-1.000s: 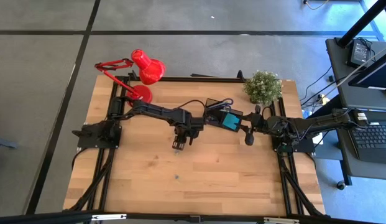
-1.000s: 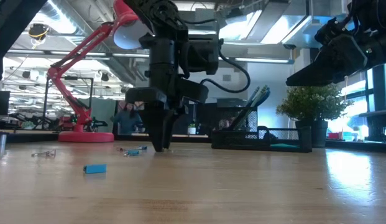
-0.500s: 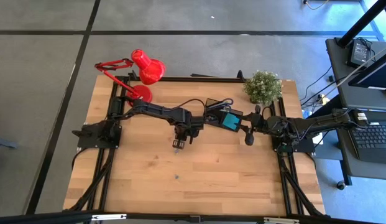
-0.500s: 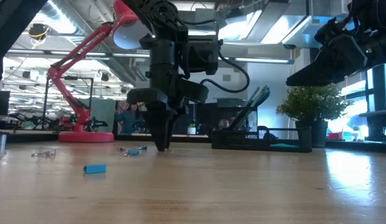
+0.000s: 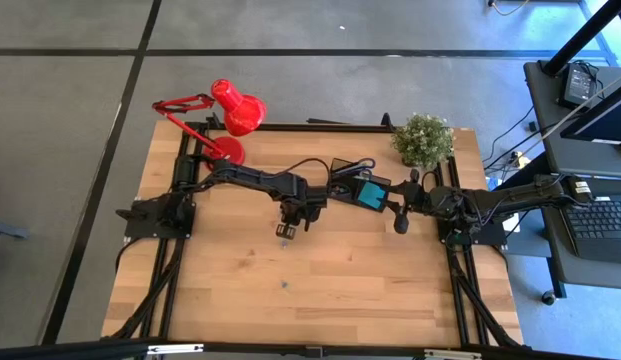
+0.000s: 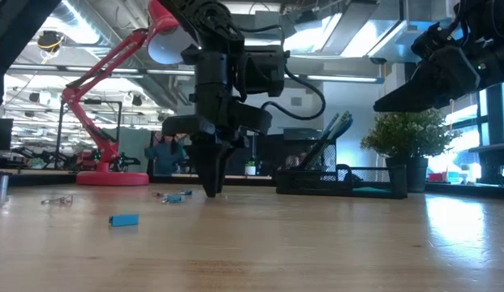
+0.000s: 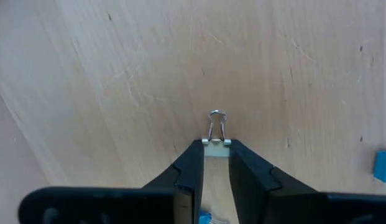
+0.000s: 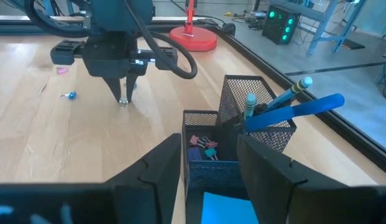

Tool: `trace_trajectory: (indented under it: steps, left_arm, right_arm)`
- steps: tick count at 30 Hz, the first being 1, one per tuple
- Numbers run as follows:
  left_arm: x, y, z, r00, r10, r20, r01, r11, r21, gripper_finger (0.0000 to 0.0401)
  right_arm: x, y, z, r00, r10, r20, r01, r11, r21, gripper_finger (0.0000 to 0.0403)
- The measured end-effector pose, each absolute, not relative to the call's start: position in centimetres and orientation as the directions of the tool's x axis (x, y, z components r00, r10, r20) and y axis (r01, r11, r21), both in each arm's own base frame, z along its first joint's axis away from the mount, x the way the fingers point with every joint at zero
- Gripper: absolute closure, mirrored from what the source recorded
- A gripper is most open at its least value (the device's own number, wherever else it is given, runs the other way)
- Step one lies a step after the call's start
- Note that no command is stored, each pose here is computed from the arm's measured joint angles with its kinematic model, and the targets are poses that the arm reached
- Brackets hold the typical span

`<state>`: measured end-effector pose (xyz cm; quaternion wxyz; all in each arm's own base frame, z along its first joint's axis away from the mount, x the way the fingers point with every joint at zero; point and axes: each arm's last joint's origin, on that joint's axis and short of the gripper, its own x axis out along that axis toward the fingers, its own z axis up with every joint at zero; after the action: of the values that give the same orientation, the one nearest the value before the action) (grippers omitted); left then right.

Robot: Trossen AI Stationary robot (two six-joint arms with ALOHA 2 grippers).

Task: Pick and place office supplies into organizer
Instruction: Put the yellow binder clip into the black desk organizer

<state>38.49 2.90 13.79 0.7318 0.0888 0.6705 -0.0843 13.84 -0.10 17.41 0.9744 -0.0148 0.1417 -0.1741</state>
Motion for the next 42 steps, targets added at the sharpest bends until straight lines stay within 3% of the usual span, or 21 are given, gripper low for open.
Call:
trace_trajectory:
  steps: [7,12,21,30,42]
  left_arm:
    - [38.9,3.6,15.8,0.163,0.040,-0.986,0.240,0.968,0.078,0.0343]
    - [40.3,4.2,16.7,0.292,0.078,-0.953,0.253,0.955,0.156,0.0343]
    - [42.7,6.2,18.2,0.531,0.274,-0.802,0.099,0.920,0.380,0.0343]
    - [42.8,7.8,18.4,0.549,0.308,-0.777,0.022,0.924,0.382,0.0343]
    - [43.3,8.1,17.0,0.552,0.263,-0.791,0.043,0.939,0.342,0.0340]
  right_arm:
    - [13.8,-0.1,17.4,0.899,-0.344,-0.270,0.334,0.939,-0.083,0.0241]
    - [13.8,-0.1,17.4,0.899,-0.344,-0.270,0.334,0.939,-0.084,0.0241]
    - [13.8,-0.1,17.4,0.899,-0.344,-0.270,0.335,0.939,-0.081,0.0241]
    - [13.8,-0.1,17.4,0.899,-0.344,-0.270,0.335,0.939,-0.081,0.0241]
    - [13.8,-0.1,17.4,0.899,-0.344,-0.271,0.336,0.939,-0.077,0.0241]
